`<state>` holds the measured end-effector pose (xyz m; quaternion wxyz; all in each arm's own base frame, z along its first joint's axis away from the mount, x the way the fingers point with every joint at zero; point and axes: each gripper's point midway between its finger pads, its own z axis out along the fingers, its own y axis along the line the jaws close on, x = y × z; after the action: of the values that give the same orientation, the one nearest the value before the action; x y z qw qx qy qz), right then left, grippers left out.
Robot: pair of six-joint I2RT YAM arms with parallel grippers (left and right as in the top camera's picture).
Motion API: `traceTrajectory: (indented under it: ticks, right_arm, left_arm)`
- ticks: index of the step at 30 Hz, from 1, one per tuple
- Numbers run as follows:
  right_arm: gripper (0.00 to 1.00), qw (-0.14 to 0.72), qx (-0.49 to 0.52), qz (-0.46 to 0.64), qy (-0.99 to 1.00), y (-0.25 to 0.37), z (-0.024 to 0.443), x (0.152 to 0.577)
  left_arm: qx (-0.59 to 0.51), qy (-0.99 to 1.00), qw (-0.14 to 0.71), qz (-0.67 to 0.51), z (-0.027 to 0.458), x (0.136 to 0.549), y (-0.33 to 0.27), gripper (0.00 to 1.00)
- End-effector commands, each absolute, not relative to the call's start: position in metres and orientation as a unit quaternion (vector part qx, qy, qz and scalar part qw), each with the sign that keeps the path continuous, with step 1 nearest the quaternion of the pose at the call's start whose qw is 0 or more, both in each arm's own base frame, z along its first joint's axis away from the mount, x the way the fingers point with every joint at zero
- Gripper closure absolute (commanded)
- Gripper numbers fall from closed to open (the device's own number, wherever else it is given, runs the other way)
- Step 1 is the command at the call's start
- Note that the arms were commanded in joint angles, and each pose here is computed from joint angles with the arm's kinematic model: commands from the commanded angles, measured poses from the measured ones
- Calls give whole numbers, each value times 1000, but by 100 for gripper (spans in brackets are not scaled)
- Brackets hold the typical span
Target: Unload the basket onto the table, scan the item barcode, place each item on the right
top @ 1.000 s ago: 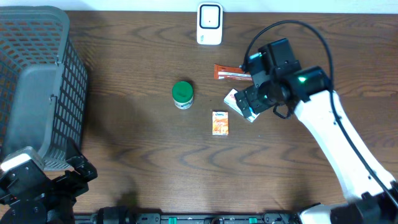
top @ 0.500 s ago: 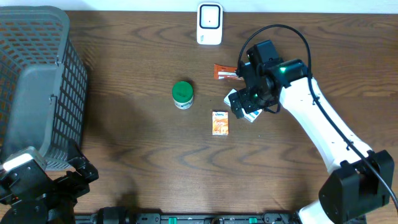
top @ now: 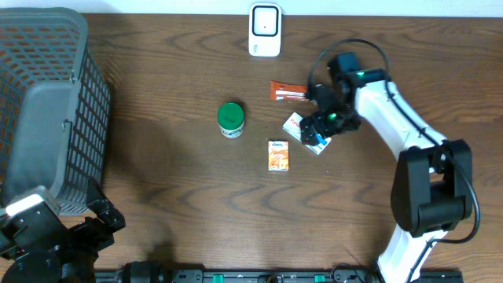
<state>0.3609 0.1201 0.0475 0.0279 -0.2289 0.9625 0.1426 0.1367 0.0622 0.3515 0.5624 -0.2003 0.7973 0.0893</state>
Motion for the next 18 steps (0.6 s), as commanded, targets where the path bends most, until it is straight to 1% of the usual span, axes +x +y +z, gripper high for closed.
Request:
traceTrajectory:
  ticks: [1, 10, 15, 18]
  right_arm:
    - [1, 48, -261, 222, 938, 134, 54, 364]
    - [1, 53, -272, 215, 936, 138, 37, 374]
    - [1, 60, -281, 134, 948, 120, 24, 386]
    - [1, 69, -293, 126, 945, 121, 23, 390]
  left_arm:
    - [-202, 799, 560, 84, 349, 138, 61, 0]
    - [-202, 799, 560, 85, 349, 138, 61, 0]
    - [-202, 799, 559, 85, 349, 138, 61, 1]
    - [-202, 799, 559, 85, 349, 138, 61, 0]
